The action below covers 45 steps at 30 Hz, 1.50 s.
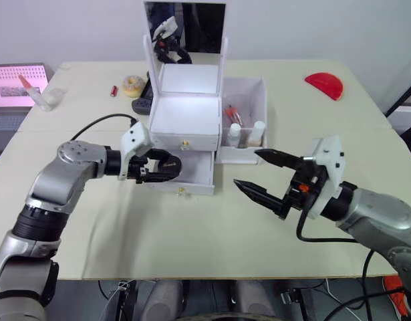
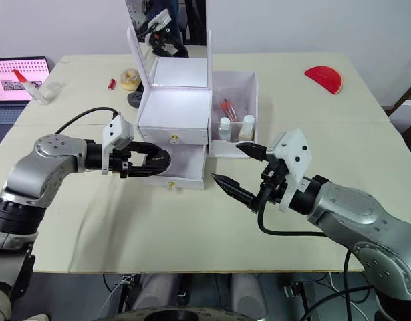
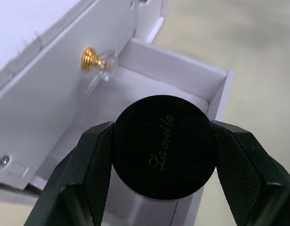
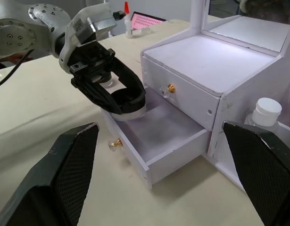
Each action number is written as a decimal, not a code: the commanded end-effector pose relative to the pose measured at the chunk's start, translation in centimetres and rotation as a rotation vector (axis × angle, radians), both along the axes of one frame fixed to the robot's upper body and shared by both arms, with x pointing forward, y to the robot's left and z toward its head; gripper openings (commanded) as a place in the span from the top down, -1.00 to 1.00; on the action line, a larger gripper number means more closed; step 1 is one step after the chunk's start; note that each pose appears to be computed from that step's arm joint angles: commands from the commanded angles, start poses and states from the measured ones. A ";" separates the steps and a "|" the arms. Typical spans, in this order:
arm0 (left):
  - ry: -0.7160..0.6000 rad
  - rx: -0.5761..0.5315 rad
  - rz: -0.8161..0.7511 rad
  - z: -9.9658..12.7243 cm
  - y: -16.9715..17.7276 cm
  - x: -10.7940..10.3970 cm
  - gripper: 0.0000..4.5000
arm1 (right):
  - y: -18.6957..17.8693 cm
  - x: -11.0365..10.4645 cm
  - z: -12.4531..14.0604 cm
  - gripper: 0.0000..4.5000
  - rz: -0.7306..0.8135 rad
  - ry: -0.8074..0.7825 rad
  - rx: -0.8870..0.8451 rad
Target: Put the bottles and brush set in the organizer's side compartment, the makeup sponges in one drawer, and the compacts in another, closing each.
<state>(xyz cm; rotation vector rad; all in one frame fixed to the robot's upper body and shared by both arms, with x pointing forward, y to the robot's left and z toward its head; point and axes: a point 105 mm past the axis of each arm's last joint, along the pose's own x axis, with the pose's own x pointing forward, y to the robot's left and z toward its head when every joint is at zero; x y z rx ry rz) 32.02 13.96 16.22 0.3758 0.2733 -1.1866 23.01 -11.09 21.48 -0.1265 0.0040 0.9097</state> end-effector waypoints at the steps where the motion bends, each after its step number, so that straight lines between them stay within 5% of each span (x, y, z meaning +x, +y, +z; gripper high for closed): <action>1: -0.049 0.004 -0.021 0.9 -0.3 0.0 -0.16 | 0.2 -0.5 1.2 -1.00 0.007 -0.060 0.016; 10: -0.046 -0.004 0.002 0.3 -0.2 0.2 -0.16 | 0.2 -0.6 1.1 -1.00 0.000 -0.055 0.019; 14: -0.053 -0.008 0.016 0.5 -0.2 0.4 -0.99 | 0.1 -0.6 1.1 -1.00 -0.007 -0.053 0.020; 26: -0.020 -0.070 0.039 2.8 2.4 -0.7 -0.99 | -0.5 -0.4 1.2 -1.00 -0.029 -0.057 0.014; 35: -0.045 -0.035 0.480 2.6 15.4 -1.6 -0.99 | -9.5 -1.4 -0.8 -1.00 -0.295 0.021 -0.066; 45: -0.150 0.015 1.015 -1.6 29.2 -6.0 -0.99 | -20.5 -6.9 -4.7 -1.00 -0.636 0.147 -0.155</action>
